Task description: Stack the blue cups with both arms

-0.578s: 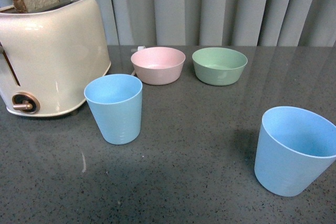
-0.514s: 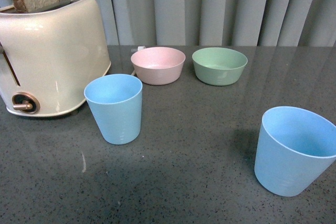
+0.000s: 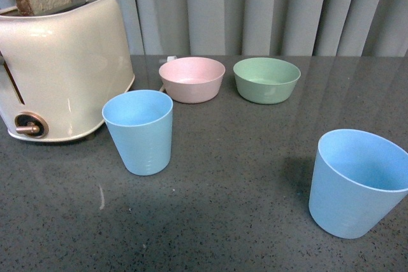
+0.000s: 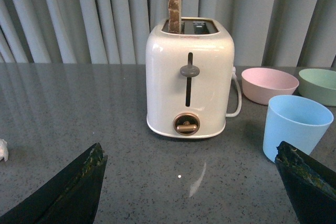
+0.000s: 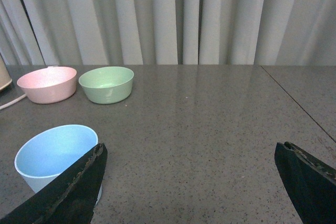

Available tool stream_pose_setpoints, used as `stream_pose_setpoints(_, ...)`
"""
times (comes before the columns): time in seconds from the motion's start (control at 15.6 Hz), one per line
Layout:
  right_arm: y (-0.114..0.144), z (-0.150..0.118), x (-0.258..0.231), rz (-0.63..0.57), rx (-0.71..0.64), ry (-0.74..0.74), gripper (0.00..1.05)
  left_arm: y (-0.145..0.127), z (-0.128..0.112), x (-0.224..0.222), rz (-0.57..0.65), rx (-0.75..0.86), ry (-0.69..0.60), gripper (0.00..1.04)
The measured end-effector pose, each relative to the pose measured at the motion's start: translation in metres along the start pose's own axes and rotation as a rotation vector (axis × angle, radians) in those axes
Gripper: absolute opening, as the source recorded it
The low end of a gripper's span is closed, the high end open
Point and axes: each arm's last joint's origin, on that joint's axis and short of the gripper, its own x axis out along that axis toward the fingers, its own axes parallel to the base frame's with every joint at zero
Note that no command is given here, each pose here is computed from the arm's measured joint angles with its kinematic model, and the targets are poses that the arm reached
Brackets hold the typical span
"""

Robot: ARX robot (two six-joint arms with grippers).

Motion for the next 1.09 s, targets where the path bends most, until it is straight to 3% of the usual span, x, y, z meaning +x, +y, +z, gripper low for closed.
stream_pose_setpoints(1.09, 0.0000, 0.0000, 0.0000, 0.000, 0.000, 0.000, 0.98, 0.0000, 0.0000, 0.0000, 0.000, 0.000, 0.000, 0.98)
